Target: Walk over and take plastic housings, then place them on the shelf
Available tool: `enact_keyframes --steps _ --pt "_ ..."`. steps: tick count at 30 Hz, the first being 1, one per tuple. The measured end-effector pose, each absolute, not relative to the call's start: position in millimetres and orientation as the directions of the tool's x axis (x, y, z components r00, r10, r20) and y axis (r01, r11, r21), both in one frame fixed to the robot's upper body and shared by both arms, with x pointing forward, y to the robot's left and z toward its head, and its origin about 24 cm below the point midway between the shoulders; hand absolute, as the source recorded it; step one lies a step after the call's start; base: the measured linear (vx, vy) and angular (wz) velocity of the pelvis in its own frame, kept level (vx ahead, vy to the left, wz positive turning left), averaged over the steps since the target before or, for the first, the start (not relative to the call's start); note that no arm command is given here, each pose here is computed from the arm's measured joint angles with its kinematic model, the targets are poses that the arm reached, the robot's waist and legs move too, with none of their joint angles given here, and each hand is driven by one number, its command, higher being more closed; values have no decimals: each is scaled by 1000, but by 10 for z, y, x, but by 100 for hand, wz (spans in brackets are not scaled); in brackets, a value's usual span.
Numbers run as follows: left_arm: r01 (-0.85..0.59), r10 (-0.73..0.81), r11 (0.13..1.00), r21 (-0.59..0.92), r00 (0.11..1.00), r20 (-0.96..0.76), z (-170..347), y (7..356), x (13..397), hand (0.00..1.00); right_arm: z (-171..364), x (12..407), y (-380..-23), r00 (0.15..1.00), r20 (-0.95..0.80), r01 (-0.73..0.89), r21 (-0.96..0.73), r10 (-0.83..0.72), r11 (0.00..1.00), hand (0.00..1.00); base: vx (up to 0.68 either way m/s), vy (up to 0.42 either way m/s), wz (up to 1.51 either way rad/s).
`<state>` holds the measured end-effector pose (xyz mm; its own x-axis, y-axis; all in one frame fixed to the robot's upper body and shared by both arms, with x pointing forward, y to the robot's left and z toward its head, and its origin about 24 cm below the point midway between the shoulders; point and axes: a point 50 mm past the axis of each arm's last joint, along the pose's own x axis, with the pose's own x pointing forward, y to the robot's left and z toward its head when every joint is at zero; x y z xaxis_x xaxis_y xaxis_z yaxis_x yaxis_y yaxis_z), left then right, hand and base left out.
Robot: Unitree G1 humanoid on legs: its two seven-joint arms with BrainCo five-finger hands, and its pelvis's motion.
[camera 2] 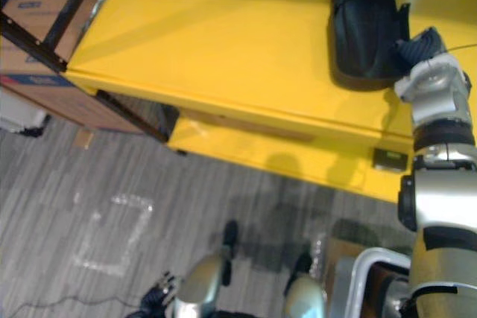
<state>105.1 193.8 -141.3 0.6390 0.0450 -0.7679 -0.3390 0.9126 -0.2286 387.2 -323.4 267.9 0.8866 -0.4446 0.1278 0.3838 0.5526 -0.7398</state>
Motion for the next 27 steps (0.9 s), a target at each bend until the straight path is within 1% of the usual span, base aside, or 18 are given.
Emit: enact_keyframes --steps 7,12,27 --pt "-337 48 915 -224 639 -768 -1410 1927 1062 0 2663 3824 -3323 825 130 456 -728 -550 512 100 0 0 0" --pt "-342 55 914 -218 638 -768 -1409 1930 1065 0 2675 3771 -3414 787 131 502 -705 -603 501 100 3 3 2" --pt "-341 62 917 -209 638 -768 -1402 1965 1068 0 2700 3688 -3553 738 151 549 -700 -657 457 100 -4 6 -2"
